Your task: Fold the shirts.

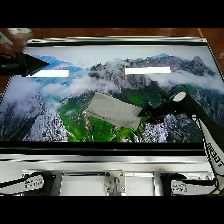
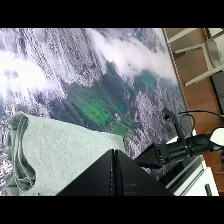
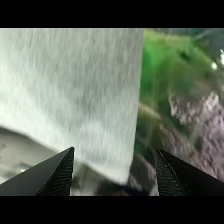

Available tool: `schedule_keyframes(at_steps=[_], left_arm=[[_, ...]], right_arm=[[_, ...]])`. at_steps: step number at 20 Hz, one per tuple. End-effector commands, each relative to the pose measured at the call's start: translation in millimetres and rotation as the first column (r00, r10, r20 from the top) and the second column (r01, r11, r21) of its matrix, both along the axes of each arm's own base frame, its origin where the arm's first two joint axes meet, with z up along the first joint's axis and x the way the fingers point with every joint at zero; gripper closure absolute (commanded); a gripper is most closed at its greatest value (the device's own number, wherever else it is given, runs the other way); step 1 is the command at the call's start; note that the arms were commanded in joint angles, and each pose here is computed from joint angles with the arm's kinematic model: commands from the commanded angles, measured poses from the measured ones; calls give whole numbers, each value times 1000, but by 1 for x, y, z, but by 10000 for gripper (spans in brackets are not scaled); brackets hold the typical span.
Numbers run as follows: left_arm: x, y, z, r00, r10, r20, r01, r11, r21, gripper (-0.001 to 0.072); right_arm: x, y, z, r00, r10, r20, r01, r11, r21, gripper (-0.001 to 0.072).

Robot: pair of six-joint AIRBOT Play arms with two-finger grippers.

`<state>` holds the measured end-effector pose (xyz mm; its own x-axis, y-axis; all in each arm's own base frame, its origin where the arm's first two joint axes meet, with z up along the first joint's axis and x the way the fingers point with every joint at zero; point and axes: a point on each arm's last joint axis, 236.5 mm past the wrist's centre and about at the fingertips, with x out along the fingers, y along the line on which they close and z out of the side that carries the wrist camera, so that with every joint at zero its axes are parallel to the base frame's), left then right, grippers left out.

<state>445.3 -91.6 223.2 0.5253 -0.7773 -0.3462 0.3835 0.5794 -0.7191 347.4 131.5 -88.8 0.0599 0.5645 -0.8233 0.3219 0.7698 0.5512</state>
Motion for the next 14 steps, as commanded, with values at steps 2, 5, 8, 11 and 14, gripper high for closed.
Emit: schedule_keyframes(at_steps=[2,5,8,11,14], left_arm=[[-2,-1,4,1000,1,1,-1,1000,-2,662],[-2,-2,4,1000,2,3,-2,1000,-3,662],[-2,-6,4,1000,-8,4,8,1000,-3,662],[-4,-15,4,1000,-27,5,27,1000,-2,662],[-7,-28,4,999,-53,2,53,999,-4,663]], right_arm=[[14,13,-21,992,-127,27,124,989,82,74],[17,36,-26,992,-126,29,121,984,129,77],[33,52,-14,986,-131,105,110,976,188,606],[68,43,19,955,-93,282,30,975,219,657],[119,-11,65,889,-131,439,58,983,176,658]])
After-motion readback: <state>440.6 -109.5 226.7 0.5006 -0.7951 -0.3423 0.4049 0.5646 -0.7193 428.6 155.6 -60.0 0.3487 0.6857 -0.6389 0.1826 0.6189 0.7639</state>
